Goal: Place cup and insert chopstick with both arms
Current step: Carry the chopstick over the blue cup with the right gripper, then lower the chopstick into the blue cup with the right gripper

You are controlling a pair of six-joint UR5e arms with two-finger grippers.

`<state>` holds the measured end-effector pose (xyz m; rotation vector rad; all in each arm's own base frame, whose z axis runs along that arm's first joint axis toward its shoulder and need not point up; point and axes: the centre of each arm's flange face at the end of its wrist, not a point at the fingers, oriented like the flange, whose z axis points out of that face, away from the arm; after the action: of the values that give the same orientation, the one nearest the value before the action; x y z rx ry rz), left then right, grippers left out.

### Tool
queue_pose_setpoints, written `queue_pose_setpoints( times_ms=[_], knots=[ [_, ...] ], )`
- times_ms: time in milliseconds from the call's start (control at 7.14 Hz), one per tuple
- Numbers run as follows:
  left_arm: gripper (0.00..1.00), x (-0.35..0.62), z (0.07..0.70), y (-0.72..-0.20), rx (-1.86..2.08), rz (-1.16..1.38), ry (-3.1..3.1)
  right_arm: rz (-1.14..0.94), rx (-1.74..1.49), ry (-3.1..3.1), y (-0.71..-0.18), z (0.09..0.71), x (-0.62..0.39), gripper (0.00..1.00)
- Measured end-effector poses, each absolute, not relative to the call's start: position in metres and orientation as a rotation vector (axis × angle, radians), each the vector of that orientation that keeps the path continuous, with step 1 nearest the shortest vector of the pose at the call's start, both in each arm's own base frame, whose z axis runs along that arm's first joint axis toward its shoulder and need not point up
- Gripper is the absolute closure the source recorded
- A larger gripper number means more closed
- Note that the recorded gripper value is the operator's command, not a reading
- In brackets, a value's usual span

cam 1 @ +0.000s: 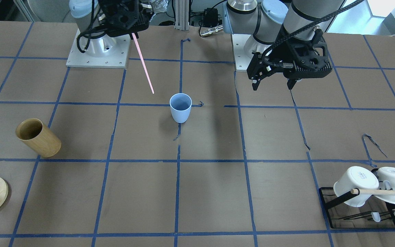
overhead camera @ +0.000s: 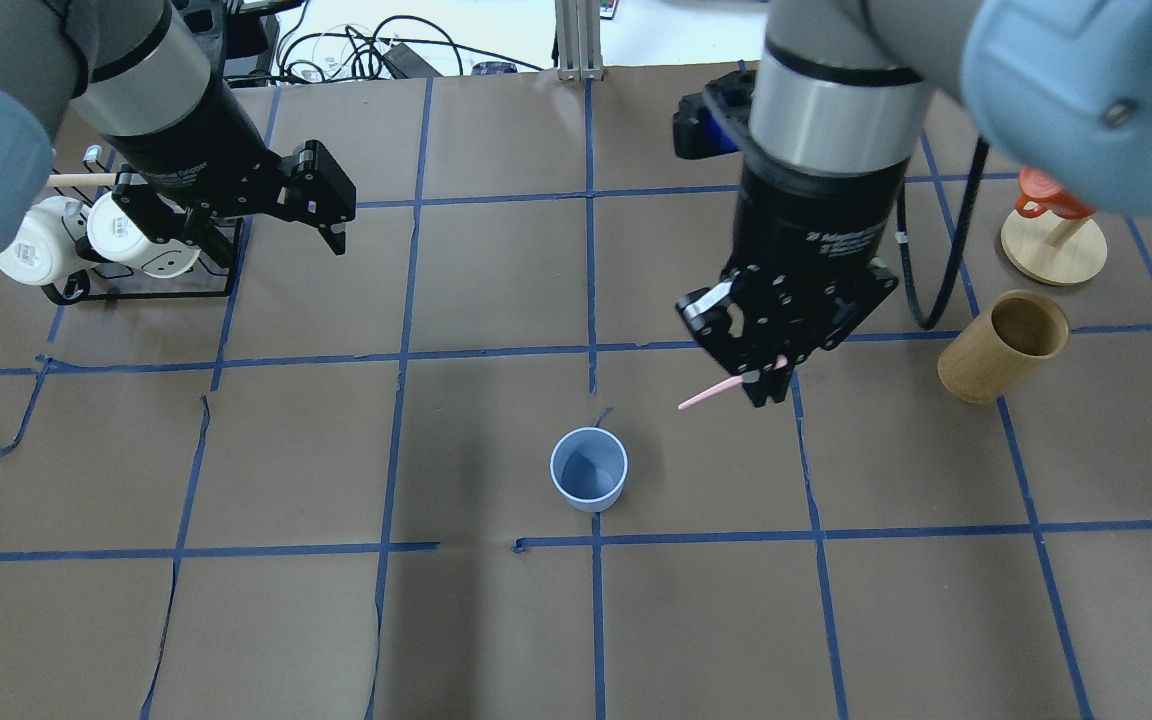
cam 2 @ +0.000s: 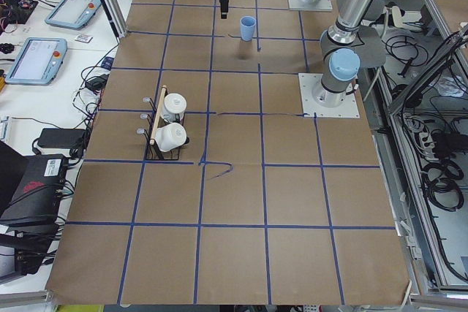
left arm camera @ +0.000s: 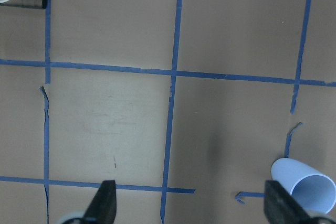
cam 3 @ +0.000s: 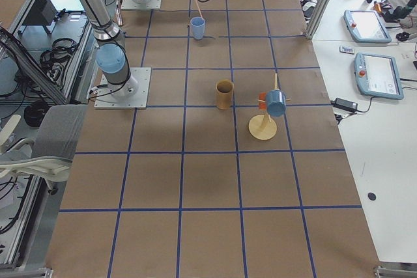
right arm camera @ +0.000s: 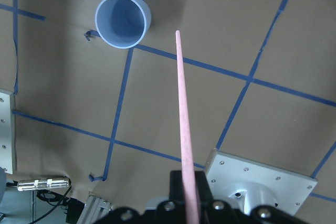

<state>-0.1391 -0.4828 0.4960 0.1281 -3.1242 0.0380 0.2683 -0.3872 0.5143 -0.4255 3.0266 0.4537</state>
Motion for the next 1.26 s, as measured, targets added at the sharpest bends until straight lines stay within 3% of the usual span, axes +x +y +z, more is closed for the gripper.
queue_pose_setpoints(
  times_ms=[560, 1260],
  knots=[
    [0.00, -0.139, 0.498, -0.483, 0.128, 0.043, -3.124, 0.344, -0.289, 3.084, -0.375, 0.459, 0.341, 0.95],
    [0.00, -0.139, 0.498, -0.483, 0.129, 0.043, -3.125, 0.445, -0.270, 3.099, -0.376, 0.414, 0.347, 0.86]
  ],
)
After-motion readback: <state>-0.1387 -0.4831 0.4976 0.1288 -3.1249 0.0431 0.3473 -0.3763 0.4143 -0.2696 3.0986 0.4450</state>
